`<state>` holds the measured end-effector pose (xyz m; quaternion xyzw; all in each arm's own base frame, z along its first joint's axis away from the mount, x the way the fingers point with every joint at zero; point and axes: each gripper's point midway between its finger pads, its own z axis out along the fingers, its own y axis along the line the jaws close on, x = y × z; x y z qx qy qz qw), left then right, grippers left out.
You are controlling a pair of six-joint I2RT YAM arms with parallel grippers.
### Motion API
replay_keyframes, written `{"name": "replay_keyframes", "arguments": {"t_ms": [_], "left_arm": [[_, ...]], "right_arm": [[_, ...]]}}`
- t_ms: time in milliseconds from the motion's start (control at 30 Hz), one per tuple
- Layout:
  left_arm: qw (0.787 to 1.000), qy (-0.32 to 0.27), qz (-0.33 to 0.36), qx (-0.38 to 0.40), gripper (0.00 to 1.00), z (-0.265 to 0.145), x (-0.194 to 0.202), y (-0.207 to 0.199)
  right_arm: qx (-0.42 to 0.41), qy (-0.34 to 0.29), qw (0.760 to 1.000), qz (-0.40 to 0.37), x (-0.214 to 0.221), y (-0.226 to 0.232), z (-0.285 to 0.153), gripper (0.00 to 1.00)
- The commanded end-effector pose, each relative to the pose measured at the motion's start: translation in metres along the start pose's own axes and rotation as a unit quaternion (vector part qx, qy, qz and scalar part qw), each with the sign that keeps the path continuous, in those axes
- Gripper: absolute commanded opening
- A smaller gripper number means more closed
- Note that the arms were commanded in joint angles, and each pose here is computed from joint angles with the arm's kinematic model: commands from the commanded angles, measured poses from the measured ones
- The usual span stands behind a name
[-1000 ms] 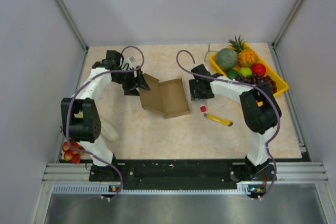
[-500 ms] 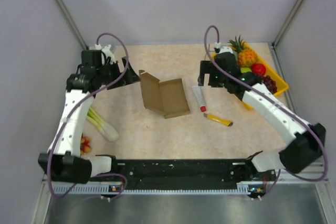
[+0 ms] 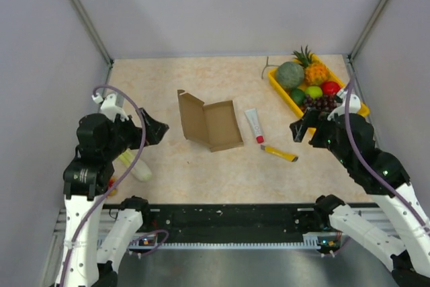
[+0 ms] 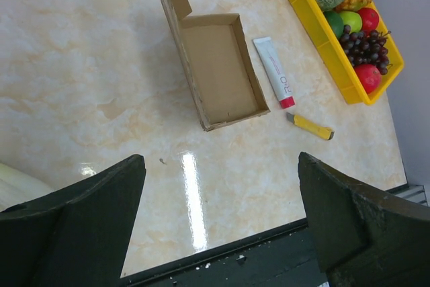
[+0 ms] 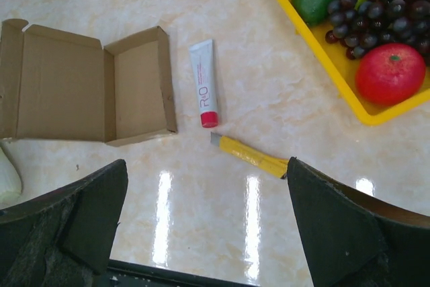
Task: Unpack the express box
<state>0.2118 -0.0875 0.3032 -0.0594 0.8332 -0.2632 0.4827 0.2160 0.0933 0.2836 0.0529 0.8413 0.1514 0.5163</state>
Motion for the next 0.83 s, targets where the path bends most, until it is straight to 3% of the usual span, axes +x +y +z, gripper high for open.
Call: {"name": "replay_keyframes", "arguments": {"t_ms": [0, 333, 800], "left_arm": [[0.999, -0.034, -0.015, -0.006, 0.99, -0.020, -0.001, -0.002], [0.998, -0.048, -0.014, -0.031, 0.99, -0.047, 0.009, 0.003], [0.999, -0.038, 0.004, -0.024, 0.99, -0.067, 0.014, -0.005]], "right_arm": [[0.016, -0.008, 1.000, 0.007, 0.003, -0.017, -0.026, 0.99], [0.005, -0.022, 1.000, -0.004, -0.001, -0.029, -0.068, 0.99], [-0.002, -0.022, 1.000, 0.012, -0.003, -0.027, -0.077, 0.99]]}}
